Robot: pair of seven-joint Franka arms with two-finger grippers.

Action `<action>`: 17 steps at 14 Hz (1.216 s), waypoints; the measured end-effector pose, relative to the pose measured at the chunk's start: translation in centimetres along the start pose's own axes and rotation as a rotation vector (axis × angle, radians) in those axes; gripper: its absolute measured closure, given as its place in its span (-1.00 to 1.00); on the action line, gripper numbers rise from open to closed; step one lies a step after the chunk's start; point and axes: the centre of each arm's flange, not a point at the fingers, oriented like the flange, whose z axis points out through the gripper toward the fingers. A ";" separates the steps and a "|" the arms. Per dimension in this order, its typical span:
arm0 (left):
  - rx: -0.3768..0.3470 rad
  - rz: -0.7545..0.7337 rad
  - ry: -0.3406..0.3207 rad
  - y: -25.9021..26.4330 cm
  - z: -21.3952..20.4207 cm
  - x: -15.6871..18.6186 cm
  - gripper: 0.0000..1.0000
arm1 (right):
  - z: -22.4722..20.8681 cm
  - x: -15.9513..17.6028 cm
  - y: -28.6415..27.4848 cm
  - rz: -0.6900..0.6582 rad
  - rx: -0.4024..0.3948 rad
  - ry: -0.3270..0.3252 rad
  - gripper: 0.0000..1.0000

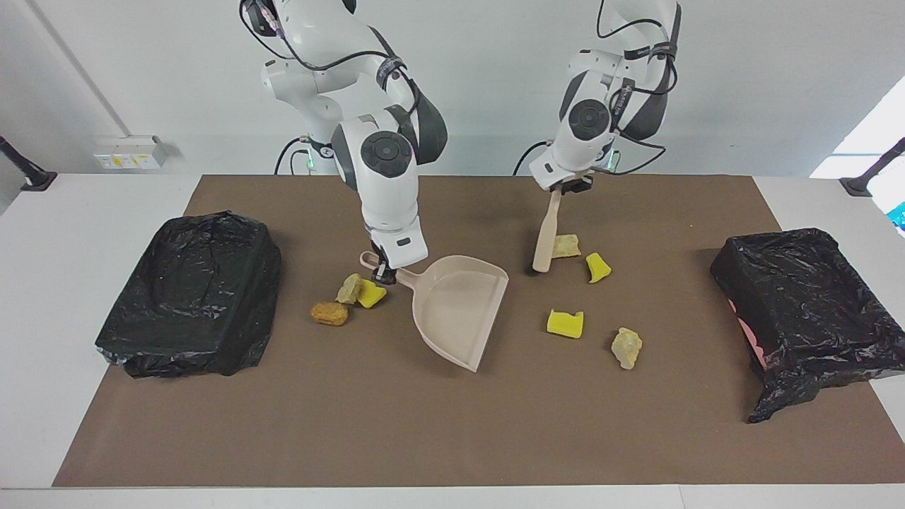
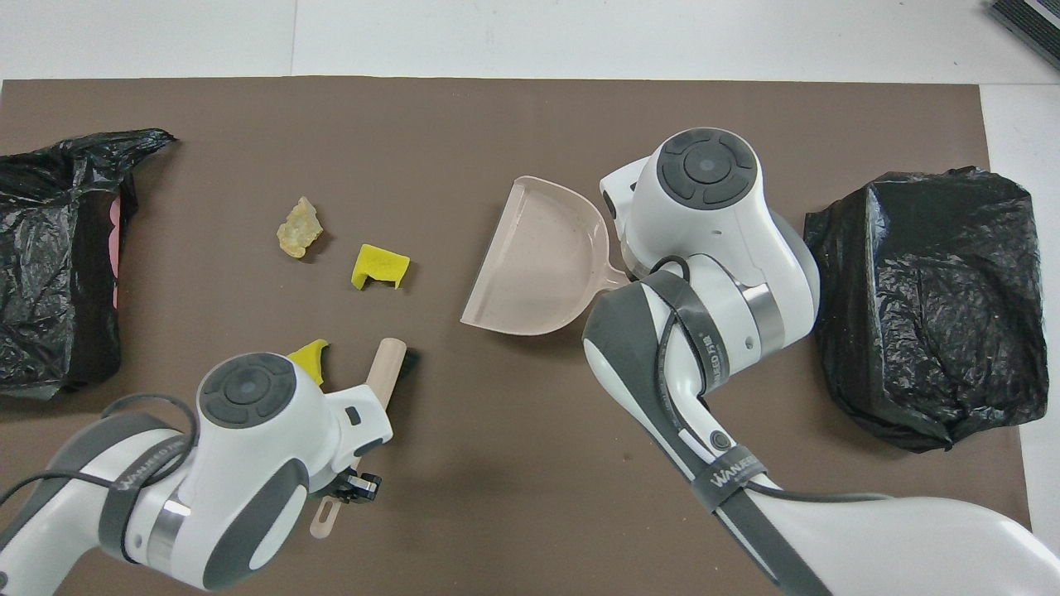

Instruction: Sweep and dump trash in bin

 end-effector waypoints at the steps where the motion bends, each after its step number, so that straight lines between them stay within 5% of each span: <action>1: -0.011 -0.019 0.013 -2.2 -0.3 0.9 0.48 | 0.6 0.5 -0.6 -0.014 0.003 -0.004 0.36; 9: 0.019 -0.073 0.079 -7.1 -9.0 2.3 0.48 | 4.2 6.2 -6.4 -0.073 -0.009 -0.004 0.36; 17: -0.034 -0.350 0.045 -18.8 -6.2 -0.6 0.48 | 5.3 9.1 -10.3 -0.036 -0.020 -0.002 0.36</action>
